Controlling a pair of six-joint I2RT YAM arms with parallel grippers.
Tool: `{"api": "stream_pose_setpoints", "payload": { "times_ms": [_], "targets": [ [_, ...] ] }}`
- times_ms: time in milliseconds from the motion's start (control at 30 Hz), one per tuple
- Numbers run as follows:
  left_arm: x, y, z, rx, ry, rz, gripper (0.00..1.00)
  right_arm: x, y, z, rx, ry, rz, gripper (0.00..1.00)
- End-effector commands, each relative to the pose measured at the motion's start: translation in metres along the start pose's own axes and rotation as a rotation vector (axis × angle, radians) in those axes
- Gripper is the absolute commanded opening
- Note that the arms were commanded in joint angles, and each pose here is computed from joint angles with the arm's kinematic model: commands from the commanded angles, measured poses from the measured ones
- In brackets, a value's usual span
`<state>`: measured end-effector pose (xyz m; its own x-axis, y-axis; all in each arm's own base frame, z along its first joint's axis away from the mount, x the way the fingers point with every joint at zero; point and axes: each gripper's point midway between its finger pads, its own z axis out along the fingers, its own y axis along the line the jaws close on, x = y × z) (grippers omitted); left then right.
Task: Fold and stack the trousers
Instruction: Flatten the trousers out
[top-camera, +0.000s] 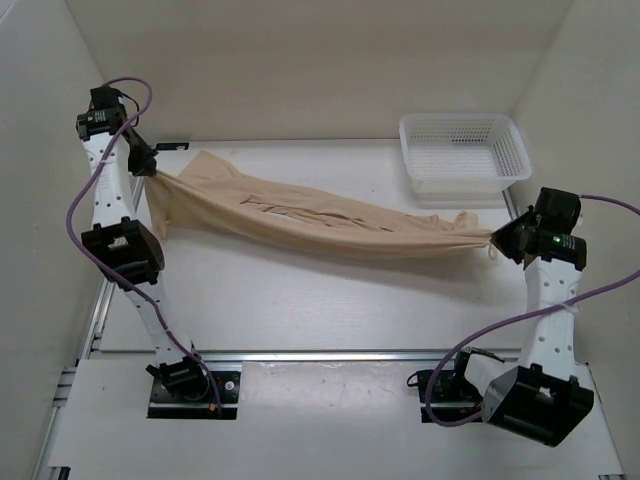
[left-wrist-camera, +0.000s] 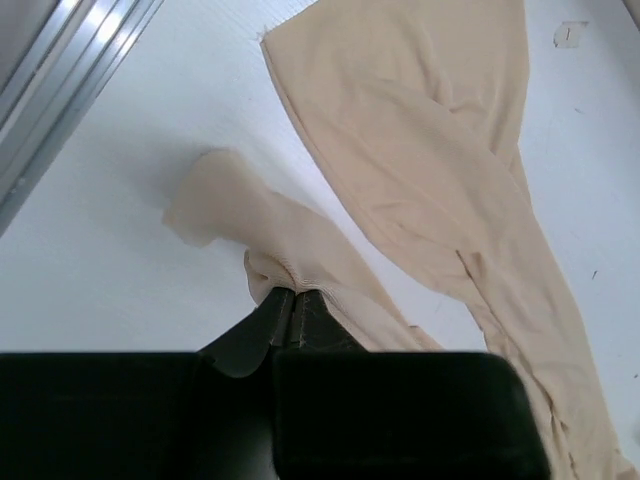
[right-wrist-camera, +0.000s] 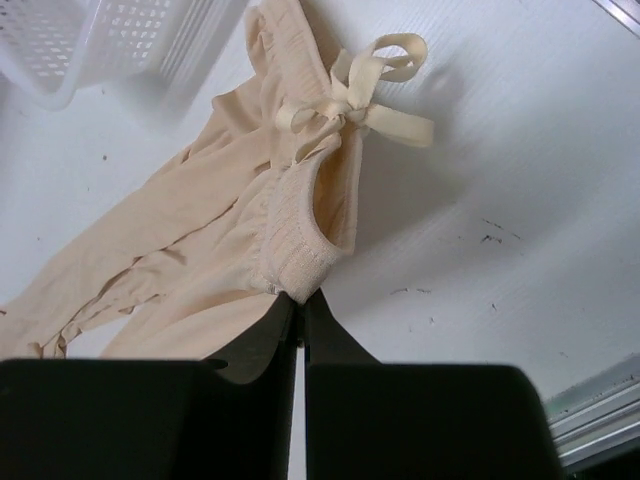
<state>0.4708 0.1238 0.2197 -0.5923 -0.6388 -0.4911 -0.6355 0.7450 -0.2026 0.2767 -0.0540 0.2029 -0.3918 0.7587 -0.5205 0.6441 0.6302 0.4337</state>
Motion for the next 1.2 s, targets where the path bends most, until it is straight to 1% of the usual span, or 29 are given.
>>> {"api": "stream_pose_setpoints", "payload": {
  "times_ms": [0, 33, 67, 100, 133, 167, 200, 233, 267, 300, 333, 367, 400, 433, 467, 533, 633, 667, 700, 733, 767, 800, 867, 900, 967, 1000, 1033, 1100, 1167],
  "targets": [
    [-0.003, 0.012, -0.058, -0.019, -0.086, 0.046, 0.11, 0.005, -0.012, -0.023, 0.026, -0.028, 0.013, 0.00],
    [0.005, 0.029, -0.054, -0.075, -0.067, 0.040, 0.11, 0.008, -0.016, -0.030, 0.025, -0.044, 0.013, 0.00],
    [0.007, 0.034, -0.069, -0.084, -0.091, 0.038, 0.11, 0.015, -0.020, -0.033, 0.032, -0.036, 0.013, 0.00],
    [0.011, 0.041, -0.073, -0.107, -0.094, 0.038, 0.11, 0.028, -0.033, -0.032, 0.071, -0.006, 0.014, 0.00],
    [0.023, 0.060, -0.067, -0.178, -0.067, 0.023, 0.11, 0.031, -0.042, -0.038, 0.094, -0.032, 0.026, 0.00],
    [0.028, 0.072, -0.085, -0.206, -0.092, -0.004, 0.11, 0.036, -0.050, -0.040, 0.118, -0.034, 0.036, 0.00],
    [0.035, 0.085, -0.090, -0.242, -0.096, -0.029, 0.11, 0.046, -0.062, -0.041, 0.162, -0.013, 0.034, 0.00],
    [0.040, 0.107, -0.097, -0.314, -0.112, -0.105, 0.11, 0.047, -0.067, -0.046, 0.168, -0.037, 0.034, 0.00],
    [0.063, 0.125, -0.091, -0.364, -0.062, -0.130, 0.11, 0.047, -0.071, -0.047, 0.178, -0.053, 0.034, 0.00],
    [0.069, 0.135, -0.108, -0.370, -0.098, -0.172, 0.33, 0.049, -0.071, -0.049, 0.178, -0.058, 0.023, 0.04],
    [0.076, 0.144, -0.111, -0.384, -0.091, -0.185, 0.55, 0.049, -0.070, -0.051, 0.170, -0.068, 0.013, 0.09],
    [0.081, 0.150, -0.106, -0.391, -0.090, -0.195, 0.69, 0.049, -0.070, -0.051, 0.171, -0.067, 0.002, 0.15],
    [0.082, 0.154, -0.109, -0.396, -0.093, -0.205, 0.85, 0.044, -0.065, -0.055, 0.153, -0.080, -0.003, 0.35],
    [0.083, 0.153, -0.113, -0.381, -0.098, -0.196, 1.00, 0.046, -0.063, -0.055, 0.144, -0.074, -0.003, 0.46],
    [0.087, 0.148, -0.109, -0.350, -0.070, -0.184, 1.00, 0.042, -0.060, -0.058, 0.135, -0.084, -0.002, 0.59],
    [0.091, 0.145, -0.111, -0.326, -0.060, -0.176, 1.00, 0.041, -0.057, -0.059, 0.127, -0.078, -0.002, 0.78],
    [0.092, 0.142, -0.112, -0.304, -0.063, -0.178, 1.00, 0.039, -0.056, -0.058, 0.121, -0.085, -0.002, 0.79],
    [0.091, 0.140, -0.111, -0.293, -0.065, -0.171, 1.00, 0.041, -0.055, -0.058, 0.113, -0.078, -0.012, 0.79],
    [0.096, 0.136, -0.107, -0.271, -0.040, -0.170, 0.98, 0.040, -0.055, -0.060, 0.108, -0.084, -0.021, 0.79],
    [0.096, 0.133, -0.104, -0.255, -0.041, -0.172, 0.97, 0.038, -0.053, -0.060, 0.101, -0.094, -0.021, 0.77],
    [0.095, 0.134, -0.099, -0.256, -0.037, -0.162, 0.95, 0.042, -0.048, -0.060, 0.074, -0.073, -0.044, 0.74],
    [0.101, 0.129, -0.093, -0.243, -0.020, -0.151, 0.92, 0.042, -0.045, -0.060, 0.053, -0.071, -0.062, 0.70],
    [0.103, 0.122, -0.087, -0.215, -0.016, -0.123, 0.88, 0.048, -0.039, -0.053, 0.016, -0.033, -0.088, 0.46],
    [0.108, 0.111, -0.080, -0.188, 0.006, -0.101, 0.86, 0.049, -0.033, -0.053, -0.016, -0.026, -0.105, 0.32],
    [0.118, 0.103, -0.069, -0.153, 0.044, -0.074, 0.79, 0.063, -0.027, -0.048, -0.061, 0.024, -0.123, 0.00],
    [0.119, 0.101, -0.067, -0.137, 0.051, -0.066, 0.79, 0.065, -0.025, -0.048, -0.067, 0.030, -0.122, 0.00],
    [0.123, 0.084, -0.064, -0.075, 0.060, -0.017, 0.77, 0.074, -0.021, -0.046, -0.088, 0.056, -0.146, 0.00],
    [0.132, 0.072, -0.053, -0.053, 0.091, 0.025, 0.77, 0.088, -0.022, -0.041, -0.089, 0.099, -0.164, 0.00],
    [0.145, 0.050, -0.047, -0.018, 0.124, 0.085, 0.77, 0.109, -0.016, -0.036, -0.124, 0.172, -0.215, 0.00]
  ]
}}
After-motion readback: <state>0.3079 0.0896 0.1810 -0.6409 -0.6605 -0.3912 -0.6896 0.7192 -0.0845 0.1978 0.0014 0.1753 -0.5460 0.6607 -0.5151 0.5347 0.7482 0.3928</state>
